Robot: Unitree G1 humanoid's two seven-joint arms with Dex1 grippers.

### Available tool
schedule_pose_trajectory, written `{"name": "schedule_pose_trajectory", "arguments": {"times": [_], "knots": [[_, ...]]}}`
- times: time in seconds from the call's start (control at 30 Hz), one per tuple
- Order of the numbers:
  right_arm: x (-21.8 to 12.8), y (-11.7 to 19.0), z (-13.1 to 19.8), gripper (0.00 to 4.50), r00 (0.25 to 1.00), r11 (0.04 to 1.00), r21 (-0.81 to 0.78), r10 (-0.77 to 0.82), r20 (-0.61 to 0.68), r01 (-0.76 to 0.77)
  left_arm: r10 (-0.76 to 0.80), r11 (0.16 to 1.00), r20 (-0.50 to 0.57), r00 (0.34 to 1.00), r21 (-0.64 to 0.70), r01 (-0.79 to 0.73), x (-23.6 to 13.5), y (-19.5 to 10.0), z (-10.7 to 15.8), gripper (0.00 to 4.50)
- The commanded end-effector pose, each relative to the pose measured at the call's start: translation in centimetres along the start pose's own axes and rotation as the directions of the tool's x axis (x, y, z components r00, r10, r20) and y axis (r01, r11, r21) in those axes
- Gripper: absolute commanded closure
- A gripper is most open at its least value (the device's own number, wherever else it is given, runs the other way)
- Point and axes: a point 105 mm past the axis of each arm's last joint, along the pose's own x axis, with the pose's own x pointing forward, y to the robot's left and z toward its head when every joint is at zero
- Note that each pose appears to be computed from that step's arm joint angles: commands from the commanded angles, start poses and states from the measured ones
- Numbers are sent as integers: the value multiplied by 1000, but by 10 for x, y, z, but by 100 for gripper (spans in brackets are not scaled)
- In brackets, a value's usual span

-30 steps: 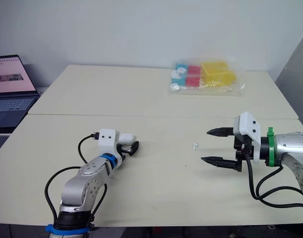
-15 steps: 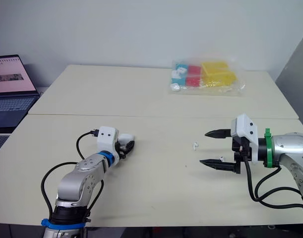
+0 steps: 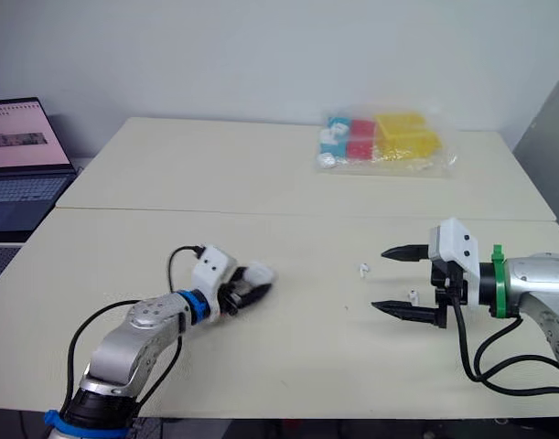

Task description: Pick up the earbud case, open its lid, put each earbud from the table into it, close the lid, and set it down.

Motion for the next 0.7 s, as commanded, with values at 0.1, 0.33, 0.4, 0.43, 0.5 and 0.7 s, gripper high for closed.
{"name": "schedule_pose_trajectory", "arguments": {"times": [0.1,0.33,0.4,0.43,0.5,0.7], "knots": [[-5,6,10,0,1000,1000,-18,-15,12,16,-160,986,206,965,83,146,-2,-19,42,172],[1,11,12,0,1000,963,269,-20,-12,23,-421,867,260,869,397,301,-4,-54,60,172],[3,12,10,0,999,943,332,-8,-46,23,-448,840,273,852,455,295,-3,-57,64,172],[4,12,10,0,999,936,352,-6,-54,24,-455,832,284,844,472,290,-2,-58,66,172],[9,18,12,0,998,902,432,42,-50,-16,-506,776,287,814,564,283,-3,-64,71,172],[30,29,21,0,990,798,590,136,28,-126,-575,685,294,764,683,253,0,-70,80,172]]}}
